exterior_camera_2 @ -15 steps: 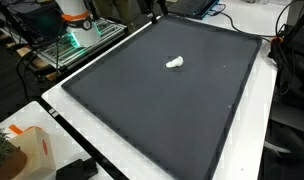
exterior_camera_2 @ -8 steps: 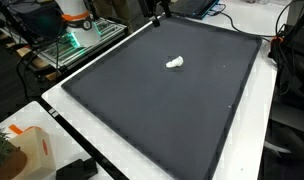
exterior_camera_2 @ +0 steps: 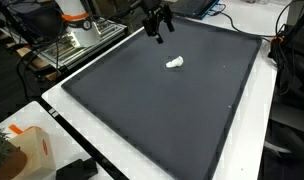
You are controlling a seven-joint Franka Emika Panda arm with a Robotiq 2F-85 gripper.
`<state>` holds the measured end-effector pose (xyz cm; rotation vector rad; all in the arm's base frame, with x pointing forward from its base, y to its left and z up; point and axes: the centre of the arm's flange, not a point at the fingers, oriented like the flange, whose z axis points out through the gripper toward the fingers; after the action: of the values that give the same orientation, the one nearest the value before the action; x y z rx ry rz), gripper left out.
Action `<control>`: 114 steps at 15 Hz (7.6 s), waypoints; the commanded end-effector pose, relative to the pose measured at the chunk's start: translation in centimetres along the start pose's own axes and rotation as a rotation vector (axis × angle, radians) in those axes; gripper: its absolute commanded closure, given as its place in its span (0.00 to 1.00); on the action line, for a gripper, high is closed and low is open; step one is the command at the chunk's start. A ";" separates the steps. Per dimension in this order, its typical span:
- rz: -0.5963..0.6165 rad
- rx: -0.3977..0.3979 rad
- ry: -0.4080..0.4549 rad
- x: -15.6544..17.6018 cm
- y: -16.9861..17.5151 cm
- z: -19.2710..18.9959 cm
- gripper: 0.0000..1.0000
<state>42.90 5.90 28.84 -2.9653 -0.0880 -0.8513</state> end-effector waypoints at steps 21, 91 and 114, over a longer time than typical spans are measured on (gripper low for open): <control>-0.102 0.093 0.135 -5.2 1.0 3.3 0.00; -0.046 -0.113 -0.537 13.3 -4.1 5.4 0.00; -0.018 -0.124 -0.767 21.0 -3.4 12.8 0.00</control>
<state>64.39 10.69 29.97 -3.2467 -0.0568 0.2679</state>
